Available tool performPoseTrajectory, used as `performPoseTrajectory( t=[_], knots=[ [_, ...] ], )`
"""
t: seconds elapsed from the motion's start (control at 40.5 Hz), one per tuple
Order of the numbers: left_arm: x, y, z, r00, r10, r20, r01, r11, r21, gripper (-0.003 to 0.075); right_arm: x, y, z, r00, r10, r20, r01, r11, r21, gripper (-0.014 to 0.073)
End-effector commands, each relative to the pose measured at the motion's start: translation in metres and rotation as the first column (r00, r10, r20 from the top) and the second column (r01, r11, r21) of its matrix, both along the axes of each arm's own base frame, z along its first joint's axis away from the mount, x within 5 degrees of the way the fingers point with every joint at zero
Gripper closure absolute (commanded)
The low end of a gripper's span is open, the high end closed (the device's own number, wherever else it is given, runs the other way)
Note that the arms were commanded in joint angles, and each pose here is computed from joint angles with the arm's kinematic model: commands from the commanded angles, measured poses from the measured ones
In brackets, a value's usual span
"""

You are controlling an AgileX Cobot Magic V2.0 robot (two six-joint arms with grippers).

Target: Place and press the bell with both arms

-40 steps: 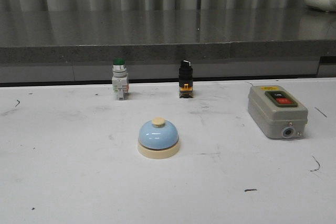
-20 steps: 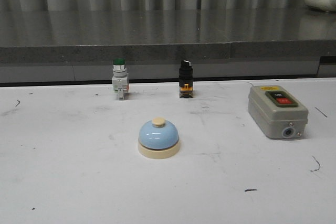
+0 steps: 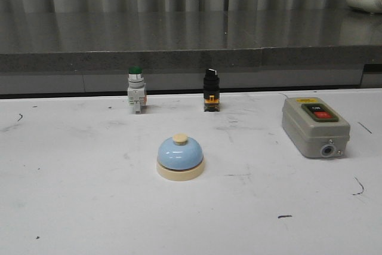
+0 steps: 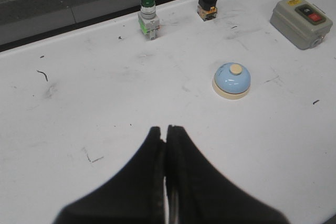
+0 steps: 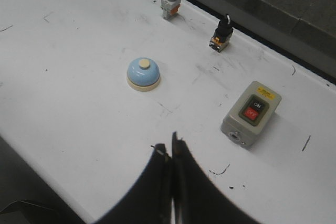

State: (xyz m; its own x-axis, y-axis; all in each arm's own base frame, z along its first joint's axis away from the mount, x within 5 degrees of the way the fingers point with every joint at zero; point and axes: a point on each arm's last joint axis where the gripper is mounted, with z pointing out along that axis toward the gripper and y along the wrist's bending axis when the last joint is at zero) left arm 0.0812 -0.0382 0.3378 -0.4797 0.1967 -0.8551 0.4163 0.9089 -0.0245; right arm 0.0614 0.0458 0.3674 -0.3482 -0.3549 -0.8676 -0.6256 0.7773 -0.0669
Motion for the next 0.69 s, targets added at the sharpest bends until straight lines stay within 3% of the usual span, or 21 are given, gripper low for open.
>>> performPoseTrajectory(
  t=[0.0,0.198,0.37,0.543,0.667],
  knots=[
    [0.002,-0.001,0.013,0.997,0.009,0.075,-0.005,0.999,-0.051,0.0740,0.001,0.001,0.012,0.998,-0.009,0.066,0.006,0.999,0.052,0.0664],
    [-0.007,0.007,0.002,0.993,0.049,0.108,-0.043,0.997,-0.056,0.0740,0.001,0.001,0.012,0.998,-0.009,0.066,0.006,0.999,0.052,0.0664],
    [-0.013,0.018,-0.030,0.966,0.166,0.197,-0.151,0.984,-0.091,0.0740,0.001,0.001,0.012,0.998,-0.009,0.066,0.006,0.999,0.052,0.0664],
    [-0.023,0.029,-0.073,0.891,0.293,0.346,-0.251,0.954,-0.161,0.0740,0.001,0.001,0.012,0.998,-0.009,0.066,0.006,0.999,0.052,0.0664],
    [-0.026,0.034,-0.101,0.809,0.372,0.455,-0.307,0.928,-0.213,0.0740,0.001,0.001,0.012,0.998,-0.009,0.066,0.006,0.999,0.052,0.0664]
  ],
)
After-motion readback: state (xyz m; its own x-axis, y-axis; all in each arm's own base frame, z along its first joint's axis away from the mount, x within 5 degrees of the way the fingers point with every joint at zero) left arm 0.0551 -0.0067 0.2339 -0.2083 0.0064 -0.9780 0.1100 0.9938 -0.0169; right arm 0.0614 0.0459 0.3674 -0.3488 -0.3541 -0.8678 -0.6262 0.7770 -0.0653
